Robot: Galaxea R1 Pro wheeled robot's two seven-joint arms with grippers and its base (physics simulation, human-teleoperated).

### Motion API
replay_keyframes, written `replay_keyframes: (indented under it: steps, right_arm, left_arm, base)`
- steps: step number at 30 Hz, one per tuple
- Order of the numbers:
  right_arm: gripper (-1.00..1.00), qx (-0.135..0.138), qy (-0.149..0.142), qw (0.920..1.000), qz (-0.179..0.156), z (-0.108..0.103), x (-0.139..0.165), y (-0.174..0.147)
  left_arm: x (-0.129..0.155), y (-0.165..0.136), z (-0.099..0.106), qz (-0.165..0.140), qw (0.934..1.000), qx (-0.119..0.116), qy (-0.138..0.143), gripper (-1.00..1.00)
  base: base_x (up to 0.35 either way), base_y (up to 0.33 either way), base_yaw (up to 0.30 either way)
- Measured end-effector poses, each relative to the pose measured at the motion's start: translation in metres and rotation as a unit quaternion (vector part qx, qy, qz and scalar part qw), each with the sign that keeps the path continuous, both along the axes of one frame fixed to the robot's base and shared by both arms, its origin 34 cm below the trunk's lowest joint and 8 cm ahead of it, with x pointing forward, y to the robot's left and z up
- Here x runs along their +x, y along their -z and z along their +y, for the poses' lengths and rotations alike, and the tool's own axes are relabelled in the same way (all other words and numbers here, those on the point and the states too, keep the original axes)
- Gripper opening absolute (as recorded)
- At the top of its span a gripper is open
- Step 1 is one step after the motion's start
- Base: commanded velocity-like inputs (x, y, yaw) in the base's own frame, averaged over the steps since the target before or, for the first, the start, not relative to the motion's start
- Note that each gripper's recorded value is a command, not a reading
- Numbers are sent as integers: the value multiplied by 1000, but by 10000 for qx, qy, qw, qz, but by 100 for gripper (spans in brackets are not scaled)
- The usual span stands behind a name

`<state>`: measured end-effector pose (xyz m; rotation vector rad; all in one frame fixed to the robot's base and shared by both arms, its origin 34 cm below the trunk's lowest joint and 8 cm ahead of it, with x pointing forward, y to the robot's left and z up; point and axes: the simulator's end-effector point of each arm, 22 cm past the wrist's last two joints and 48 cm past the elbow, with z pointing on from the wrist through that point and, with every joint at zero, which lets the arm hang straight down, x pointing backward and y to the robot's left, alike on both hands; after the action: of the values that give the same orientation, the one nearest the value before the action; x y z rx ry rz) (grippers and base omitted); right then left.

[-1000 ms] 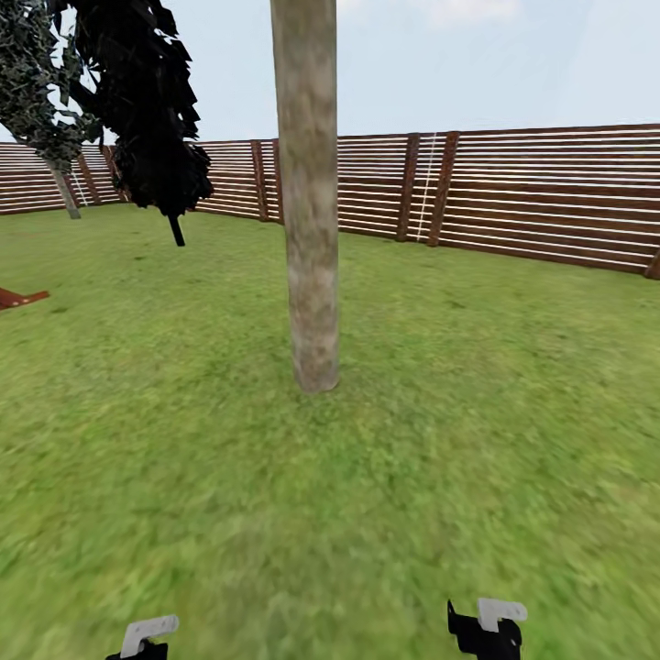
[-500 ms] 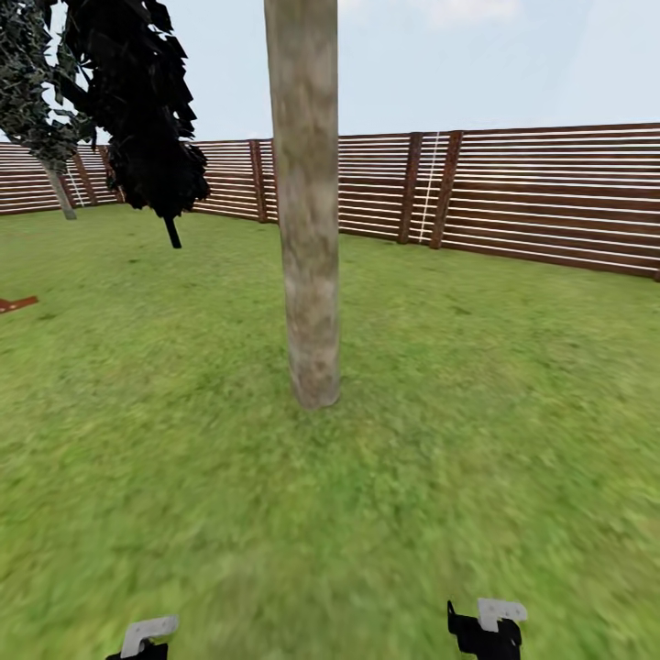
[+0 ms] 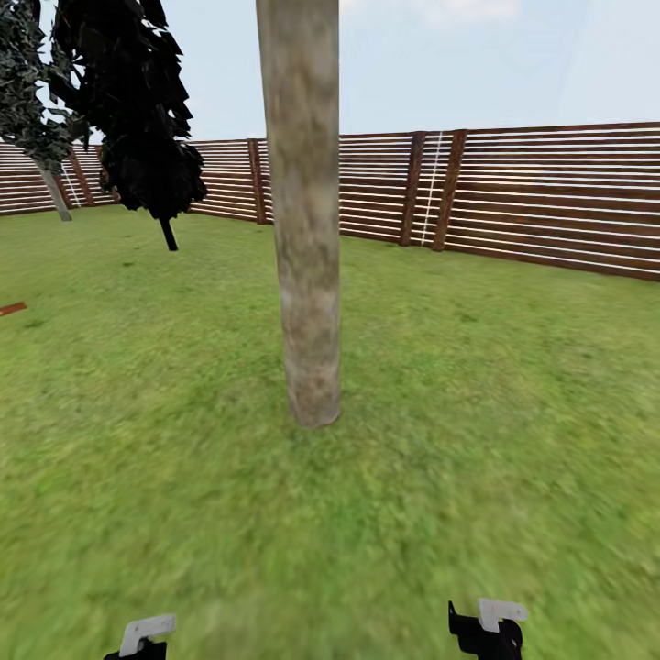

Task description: In the garden, pick up the pesticide atomizer on the floor and spray pesticide onto both trees until each tree trunk is fully covered.

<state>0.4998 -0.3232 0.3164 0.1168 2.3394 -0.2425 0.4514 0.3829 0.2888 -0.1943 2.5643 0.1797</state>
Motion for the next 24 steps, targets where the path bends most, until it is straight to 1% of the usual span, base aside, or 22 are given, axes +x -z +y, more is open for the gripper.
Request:
replay_keyframes:
  steps: [1,2,13,17,19,20,21,22,23,24]
  right_arm:
    - [100,-5,6,10000,-8,0,0,0]
    - [100,-3,6,10000,-9,0,1,0]
    - [100,19,2,10000,-13,2,1,0]
    - [100,20,-7,10000,-24,3,2,-1]
    - [100,-21,-174,9998,-50,7,6,-3]
    - [100,-120,-463,9988,-124,13,15,-7]
    - [100,-203,-687,9972,-226,19,26,-14]
    - [100,-286,-1726,9824,-646,56,65,-40]
    - [100,-266,-1958,9773,-769,66,75,-49]
    - [100,-193,-2331,9691,-785,82,80,-53]
  left_arm:
    - [0,-1,6,-5,10000,33,-17,-100]
    - [0,-1,7,-1,10000,44,-13,-100]
    - [0,-1,6,3,10000,36,-11,-100]
    - [1,-1,6,-6,10000,41,-9,-100]
    - [10,-5,9,-54,9999,84,56,-100]
    - [16,-8,11,-98,9998,112,110,-100]
    - [20,-11,14,-136,9997,146,168,-100]
    - [40,-23,16,-239,9958,213,856,-100]
    - [48,-26,10,-273,9928,190,1150,-100]
    - [61,-33,-4,-322,9859,98,1642,-100]
  base:
    - [338,-74,0]
    - [338,-80,0]
    - [319,-108,0]
    - [115,-37,0]
    - [8,-2,0]
    - [3,-1,0]
    - [0,0,0]
    - [0,0,0]
    - [0,0,0]
    - [0,0,0]
